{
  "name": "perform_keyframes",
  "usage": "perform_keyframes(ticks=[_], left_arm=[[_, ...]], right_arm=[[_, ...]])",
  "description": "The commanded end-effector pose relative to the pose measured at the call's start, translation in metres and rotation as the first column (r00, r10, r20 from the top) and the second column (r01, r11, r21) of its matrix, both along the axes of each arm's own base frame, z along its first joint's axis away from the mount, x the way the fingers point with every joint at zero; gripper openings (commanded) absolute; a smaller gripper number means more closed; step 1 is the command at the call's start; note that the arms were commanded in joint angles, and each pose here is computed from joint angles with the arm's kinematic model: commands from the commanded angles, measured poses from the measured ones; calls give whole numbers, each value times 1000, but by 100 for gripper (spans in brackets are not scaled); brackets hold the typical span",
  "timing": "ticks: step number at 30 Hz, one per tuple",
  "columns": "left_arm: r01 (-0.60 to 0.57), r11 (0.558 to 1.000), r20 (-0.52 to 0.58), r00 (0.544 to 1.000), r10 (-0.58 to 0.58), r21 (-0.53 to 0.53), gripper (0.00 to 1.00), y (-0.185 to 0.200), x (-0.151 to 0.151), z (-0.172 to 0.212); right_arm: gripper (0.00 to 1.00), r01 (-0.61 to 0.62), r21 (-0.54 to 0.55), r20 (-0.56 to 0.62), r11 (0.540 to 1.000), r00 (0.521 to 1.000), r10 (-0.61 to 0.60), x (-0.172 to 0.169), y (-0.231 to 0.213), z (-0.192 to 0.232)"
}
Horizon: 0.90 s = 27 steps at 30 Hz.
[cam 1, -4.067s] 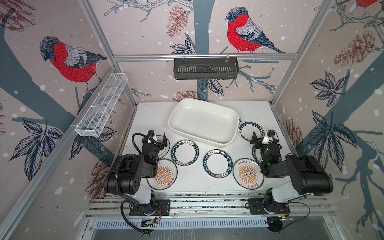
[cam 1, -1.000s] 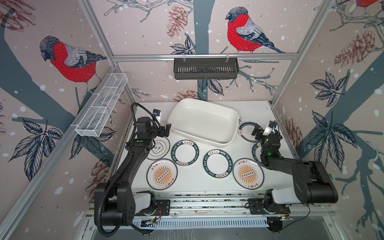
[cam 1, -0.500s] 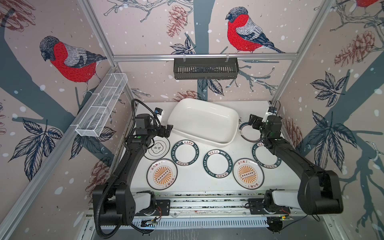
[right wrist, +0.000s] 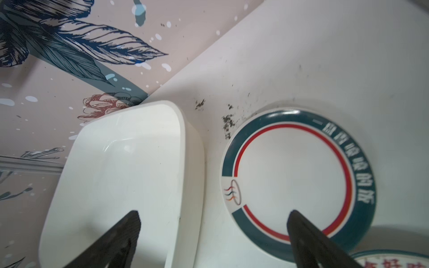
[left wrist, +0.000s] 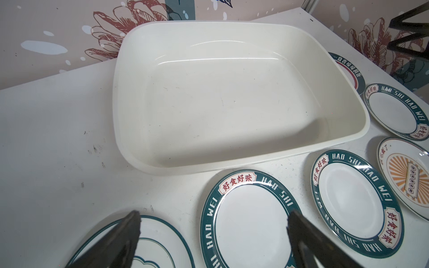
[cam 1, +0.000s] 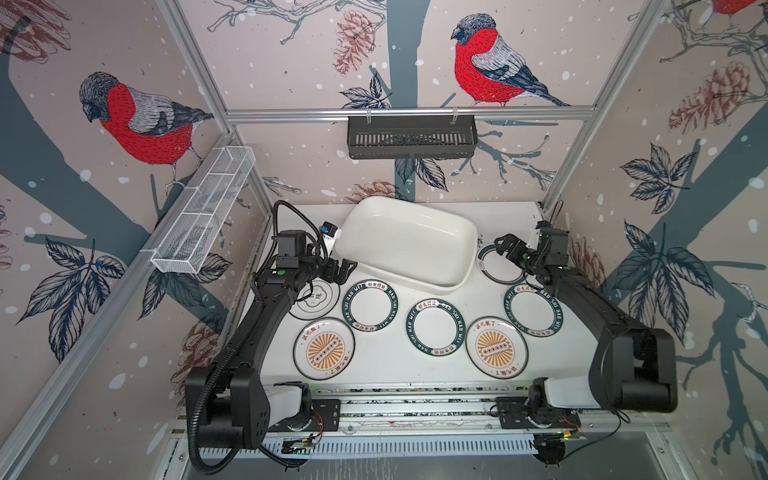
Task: Place the plates into the plastic bin on the countertop
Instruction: 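Raise the left arm while the right gripper reaches toward the red-and-green striped plate, then grip the edge of the red-and-green striped plate with the right gripper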
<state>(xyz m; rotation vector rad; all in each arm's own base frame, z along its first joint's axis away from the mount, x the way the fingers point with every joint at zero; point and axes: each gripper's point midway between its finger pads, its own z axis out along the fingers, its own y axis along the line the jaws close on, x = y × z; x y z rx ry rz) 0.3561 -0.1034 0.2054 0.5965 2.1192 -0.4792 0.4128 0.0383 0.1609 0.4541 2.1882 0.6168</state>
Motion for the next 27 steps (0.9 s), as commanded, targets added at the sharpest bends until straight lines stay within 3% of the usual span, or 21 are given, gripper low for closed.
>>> perform_keyframes(ticks=[1,17,27], left_arm=[[44,999,0,999,-44,-5,98,-7,-3,3],[117,993,-60,991,-118,-22,98,-28,-7,-10],[125,992,-55,991,-125,-15,98,-30,-9,-9]], right_arm=[[100,-56,126,-79,990,995,67,-16,22,-15],[100,-67,311,-190,948,973,131,-45,53,-68],[99,-17,324,-206,946,975,88,-36,50,-81]])
